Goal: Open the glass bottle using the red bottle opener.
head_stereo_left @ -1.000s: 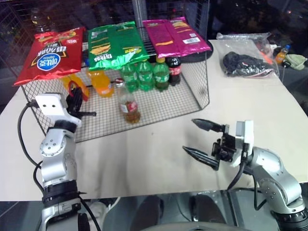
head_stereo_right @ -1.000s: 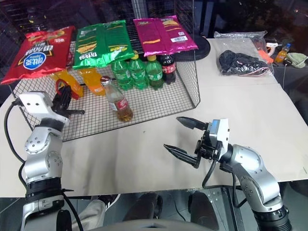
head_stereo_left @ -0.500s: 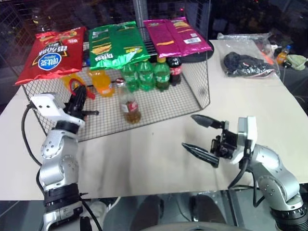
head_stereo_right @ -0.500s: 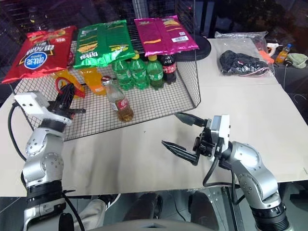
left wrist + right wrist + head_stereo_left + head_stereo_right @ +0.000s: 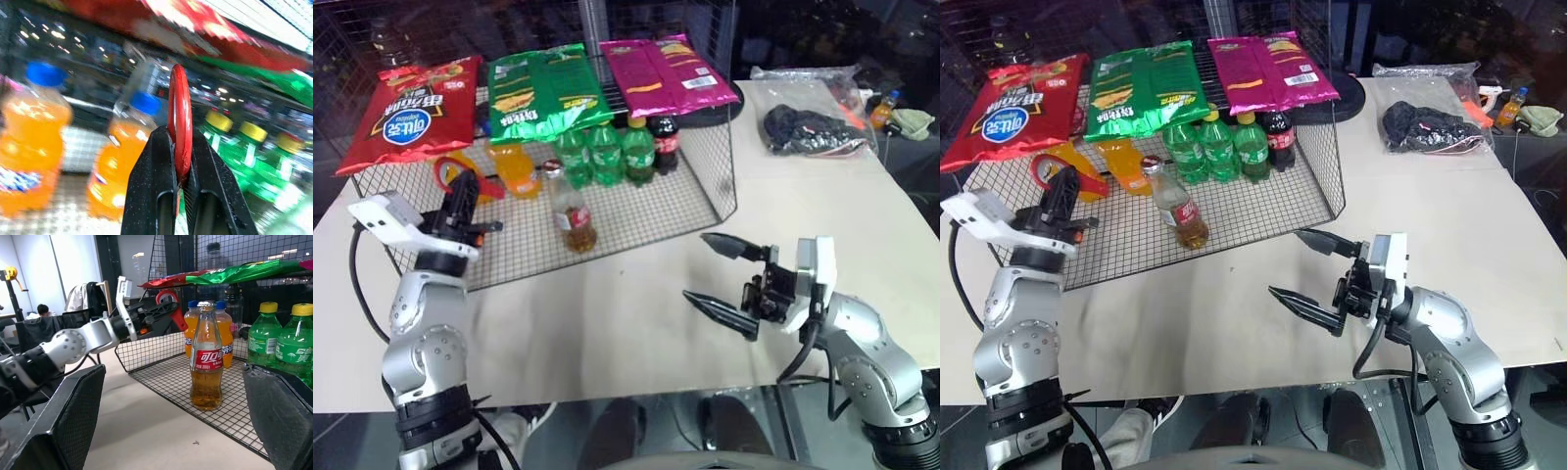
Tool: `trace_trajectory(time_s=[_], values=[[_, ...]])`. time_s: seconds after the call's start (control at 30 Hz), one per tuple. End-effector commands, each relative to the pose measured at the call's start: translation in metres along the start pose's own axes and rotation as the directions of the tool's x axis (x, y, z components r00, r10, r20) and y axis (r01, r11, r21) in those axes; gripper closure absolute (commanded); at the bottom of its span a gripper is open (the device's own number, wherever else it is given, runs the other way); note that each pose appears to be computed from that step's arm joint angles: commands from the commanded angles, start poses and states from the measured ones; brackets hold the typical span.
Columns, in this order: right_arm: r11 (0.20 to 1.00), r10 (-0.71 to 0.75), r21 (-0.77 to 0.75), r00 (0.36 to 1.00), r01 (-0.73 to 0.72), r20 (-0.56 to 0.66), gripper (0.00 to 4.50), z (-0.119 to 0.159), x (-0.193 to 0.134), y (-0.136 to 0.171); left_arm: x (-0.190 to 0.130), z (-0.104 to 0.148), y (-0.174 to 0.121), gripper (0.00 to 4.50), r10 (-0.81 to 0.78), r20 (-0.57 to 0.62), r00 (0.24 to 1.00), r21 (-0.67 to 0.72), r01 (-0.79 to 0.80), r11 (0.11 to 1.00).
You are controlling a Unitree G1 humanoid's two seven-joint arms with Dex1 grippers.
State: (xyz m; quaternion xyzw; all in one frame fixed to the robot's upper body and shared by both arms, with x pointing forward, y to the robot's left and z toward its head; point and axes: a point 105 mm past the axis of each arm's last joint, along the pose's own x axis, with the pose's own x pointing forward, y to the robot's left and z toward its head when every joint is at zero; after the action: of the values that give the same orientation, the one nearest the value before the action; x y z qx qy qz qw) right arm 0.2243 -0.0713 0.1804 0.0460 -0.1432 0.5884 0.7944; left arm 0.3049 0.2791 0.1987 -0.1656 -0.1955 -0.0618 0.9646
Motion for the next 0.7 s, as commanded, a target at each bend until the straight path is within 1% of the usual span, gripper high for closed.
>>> trace_trajectory(time_s=[0.03,0.23,0.33,0.4,0.47,0.57,0.63,0.67,0.7], values=[[1.000,0.017,-0.016,1.000,-0.016,0.017,0.00,0.004,0.003,0.003,-0.005,0.005,-0.015,4.45,-0.081,0.003,0.997,-0.035,0.081,0.996],[1.000,0.000,-0.015,1.000,0.000,0.007,0.00,0.002,0.002,-0.002,-0.019,0.001,-0.021,4.45,-0.118,-0.016,0.993,-0.124,0.115,0.986],[0.996,-0.076,0.035,0.997,0.077,-0.014,0.00,0.000,0.001,-0.014,-0.033,-0.004,-0.021,4.45,-0.125,-0.024,0.992,-0.205,0.117,0.972],[0.993,-0.104,0.060,0.994,0.106,-0.035,0.00,-0.002,0.002,-0.019,-0.042,-0.007,-0.027,4.45,-0.161,-0.025,0.987,-0.288,0.147,0.946],[0.989,-0.112,0.092,0.992,0.116,-0.049,0.00,-0.005,0.003,-0.020,-0.052,-0.011,-0.037,4.45,-0.222,-0.040,0.974,-0.380,0.191,0.905],[0.977,-0.130,0.158,0.988,0.141,-0.078,0.00,-0.009,0.008,-0.019,-0.063,-0.019,-0.048,4.45,-0.299,-0.085,0.951,-0.449,0.231,0.863],[0.964,-0.149,0.196,0.977,0.178,-0.155,0.00,-0.018,0.010,-0.018,-0.068,-0.024,-0.059,4.45,-0.361,-0.102,0.927,-0.513,0.262,0.817],[0.958,-0.116,0.232,0.968,0.169,-0.225,0.00,-0.025,0.011,-0.012,-0.071,-0.028,-0.070,4.45,-0.415,-0.114,0.902,-0.555,0.289,0.780],[0.951,-0.077,0.269,0.961,0.151,-0.267,0.00,-0.029,0.012,-0.006,-0.073,-0.036,-0.085,4.45,-0.486,-0.130,0.864,-0.606,0.319,0.729]])
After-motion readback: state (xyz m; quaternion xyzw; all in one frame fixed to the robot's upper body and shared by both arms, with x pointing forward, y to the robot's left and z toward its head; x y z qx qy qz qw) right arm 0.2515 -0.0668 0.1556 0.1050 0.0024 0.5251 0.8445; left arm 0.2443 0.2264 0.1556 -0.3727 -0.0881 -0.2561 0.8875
